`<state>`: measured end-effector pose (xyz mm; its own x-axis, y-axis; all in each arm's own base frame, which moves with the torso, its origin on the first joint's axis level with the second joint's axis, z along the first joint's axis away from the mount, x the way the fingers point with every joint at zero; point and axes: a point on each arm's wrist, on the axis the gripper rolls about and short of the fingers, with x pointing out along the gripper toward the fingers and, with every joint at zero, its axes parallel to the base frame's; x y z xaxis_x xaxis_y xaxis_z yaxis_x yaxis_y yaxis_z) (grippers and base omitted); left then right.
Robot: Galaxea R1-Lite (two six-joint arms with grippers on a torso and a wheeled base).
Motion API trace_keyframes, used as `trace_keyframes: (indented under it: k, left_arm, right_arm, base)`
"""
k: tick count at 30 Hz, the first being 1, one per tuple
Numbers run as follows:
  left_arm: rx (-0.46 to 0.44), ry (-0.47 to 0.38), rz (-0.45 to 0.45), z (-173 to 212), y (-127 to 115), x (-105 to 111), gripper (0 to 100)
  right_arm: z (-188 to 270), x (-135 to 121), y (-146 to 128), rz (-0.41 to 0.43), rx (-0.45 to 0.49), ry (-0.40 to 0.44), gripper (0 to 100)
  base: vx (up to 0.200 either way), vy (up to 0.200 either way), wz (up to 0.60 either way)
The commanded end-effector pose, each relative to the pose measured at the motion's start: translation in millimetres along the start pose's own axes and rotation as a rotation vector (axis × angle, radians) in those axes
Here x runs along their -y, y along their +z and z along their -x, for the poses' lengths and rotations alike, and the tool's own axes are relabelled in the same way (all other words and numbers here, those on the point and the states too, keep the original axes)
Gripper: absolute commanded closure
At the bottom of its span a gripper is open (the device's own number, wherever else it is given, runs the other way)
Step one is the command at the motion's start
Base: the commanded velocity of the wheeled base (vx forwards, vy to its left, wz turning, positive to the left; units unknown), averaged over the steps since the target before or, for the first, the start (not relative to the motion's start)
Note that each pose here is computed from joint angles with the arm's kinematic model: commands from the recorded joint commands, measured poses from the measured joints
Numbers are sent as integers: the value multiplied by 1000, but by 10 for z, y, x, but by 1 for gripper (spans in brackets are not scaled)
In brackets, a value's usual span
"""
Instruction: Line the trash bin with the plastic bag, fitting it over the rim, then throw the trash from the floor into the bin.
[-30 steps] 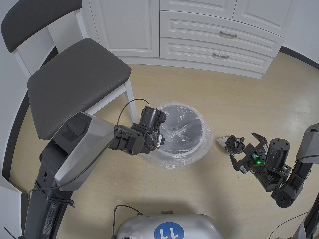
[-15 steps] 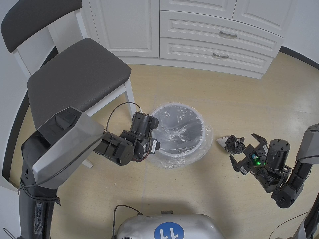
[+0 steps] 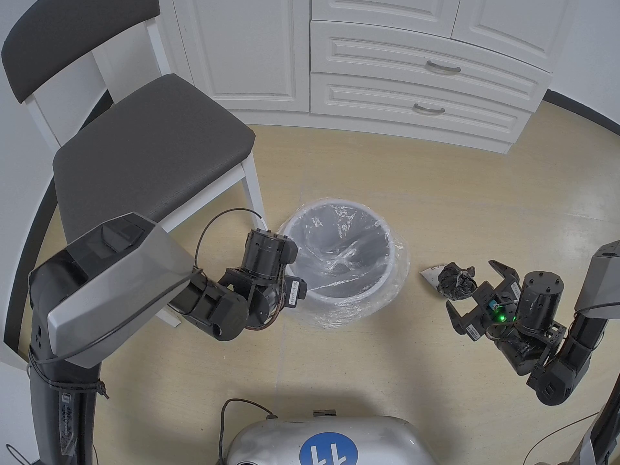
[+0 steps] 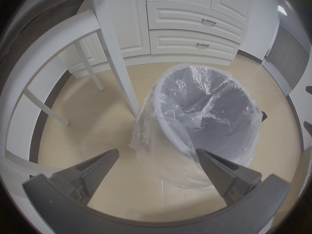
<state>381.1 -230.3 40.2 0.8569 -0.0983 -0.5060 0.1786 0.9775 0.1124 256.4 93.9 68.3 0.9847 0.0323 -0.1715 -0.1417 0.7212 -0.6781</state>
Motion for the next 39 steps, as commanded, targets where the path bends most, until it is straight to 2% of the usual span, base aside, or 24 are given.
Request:
trace_keyframes:
  k: [1, 7, 14, 16, 17, 18, 23, 31, 35, 39]
  left_arm:
    - [15, 2, 8, 37, 30, -31, 0]
    - [32, 2, 15, 95, 101, -54, 0]
    - [-48, 1, -17, 90, -169, -51, 0]
    - [-48, 1, -17, 90, -169, -51, 0]
    - [-67, 3, -21, -15, -305, -23, 0]
    - [-57, 4, -16, -133, -422, -2, 0]
    - [5, 5, 11, -413, -617, 38, 0]
    - [21, 22, 49, -553, -664, -96, 0]
    - [45, 24, 69, -647, -767, -135, 0]
    - [71, 26, 84, -594, -773, -183, 0]
  right_arm:
    - [-4, 4, 8, -4, 10, -8, 0]
    - [-2, 7, 11, -5, 12, -9, 0]
    - [11, 3, 13, -4, 13, -6, 0]
    - [11, 3, 13, -4, 13, -6, 0]
    - [11, 4, 13, -2, 12, -7, 0]
    - [7, 0, 5, -3, 9, -5, 0]
    - [-11, 7, -5, -2, 5, -10, 0]
    - [-44, -24, -23, 0, -3, -3, 0]
    - [-85, -54, -38, 1, -8, 1, 0]
    - [-150, -84, -50, -12, 3, 20, 0]
  base:
    - [0, 0, 0]
    - [0, 0, 0]
    - [0, 0, 0]
    - [0, 0, 0]
    - [0, 0, 0]
    - [0, 0, 0]
    - [0, 0, 0]
    - [0, 0, 0]
    - [0, 0, 0]
    - [0, 0, 0]
